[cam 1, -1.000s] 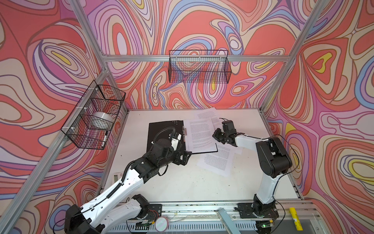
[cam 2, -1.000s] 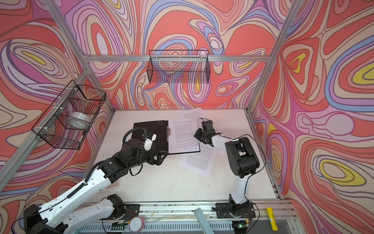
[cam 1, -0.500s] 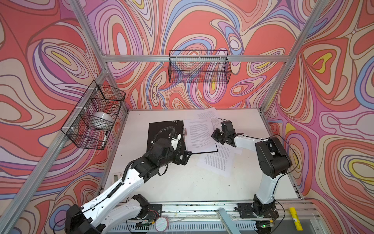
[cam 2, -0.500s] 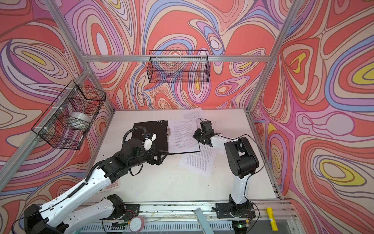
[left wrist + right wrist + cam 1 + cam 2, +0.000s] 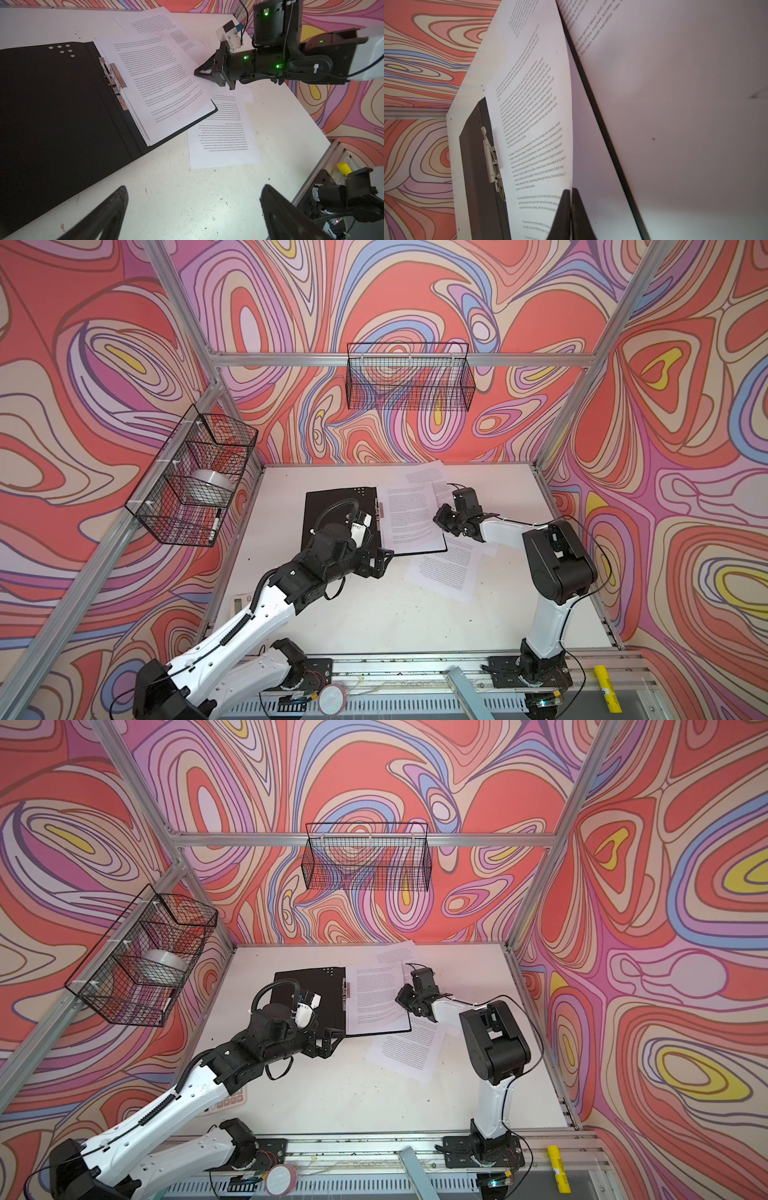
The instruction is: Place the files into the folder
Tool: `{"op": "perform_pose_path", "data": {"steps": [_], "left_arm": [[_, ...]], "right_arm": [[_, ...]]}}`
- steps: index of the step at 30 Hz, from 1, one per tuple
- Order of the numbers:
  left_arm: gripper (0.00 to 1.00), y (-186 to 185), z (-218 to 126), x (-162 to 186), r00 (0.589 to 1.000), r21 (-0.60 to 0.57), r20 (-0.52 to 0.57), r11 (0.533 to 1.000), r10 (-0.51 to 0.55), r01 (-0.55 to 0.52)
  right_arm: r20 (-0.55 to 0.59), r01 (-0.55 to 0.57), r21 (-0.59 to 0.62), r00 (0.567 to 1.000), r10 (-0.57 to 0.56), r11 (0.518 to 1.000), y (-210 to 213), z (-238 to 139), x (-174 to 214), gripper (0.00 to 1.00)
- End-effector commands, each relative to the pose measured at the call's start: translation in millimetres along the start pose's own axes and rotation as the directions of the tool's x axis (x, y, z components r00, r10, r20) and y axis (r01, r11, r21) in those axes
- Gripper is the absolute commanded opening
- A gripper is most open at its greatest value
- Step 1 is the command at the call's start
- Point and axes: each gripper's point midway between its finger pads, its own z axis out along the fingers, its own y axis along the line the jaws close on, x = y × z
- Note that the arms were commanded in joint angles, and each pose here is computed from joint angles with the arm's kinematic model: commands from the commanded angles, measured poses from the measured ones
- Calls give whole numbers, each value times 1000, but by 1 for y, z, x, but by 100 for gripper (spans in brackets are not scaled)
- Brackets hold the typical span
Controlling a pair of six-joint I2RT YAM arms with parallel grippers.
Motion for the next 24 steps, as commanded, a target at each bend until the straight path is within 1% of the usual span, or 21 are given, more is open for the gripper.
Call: {"op": "perform_pose_path", "data": {"steps": [1, 12, 24], "left_arm": [[100, -2, 1, -6, 1000, 12, 10, 1000, -9, 9], [100, -1, 2, -5, 1000, 14, 4, 1000, -16, 16], [100, -1, 4, -4, 1000, 18, 0, 1000, -26, 26]], "right_arm": [[-22, 9, 22, 1000, -8, 1000, -11, 7, 11, 0], [-27, 26, 26, 999, -25, 999, -13, 7, 14, 0], [-37, 70, 8, 997, -70, 998, -11, 9, 15, 0]]}}
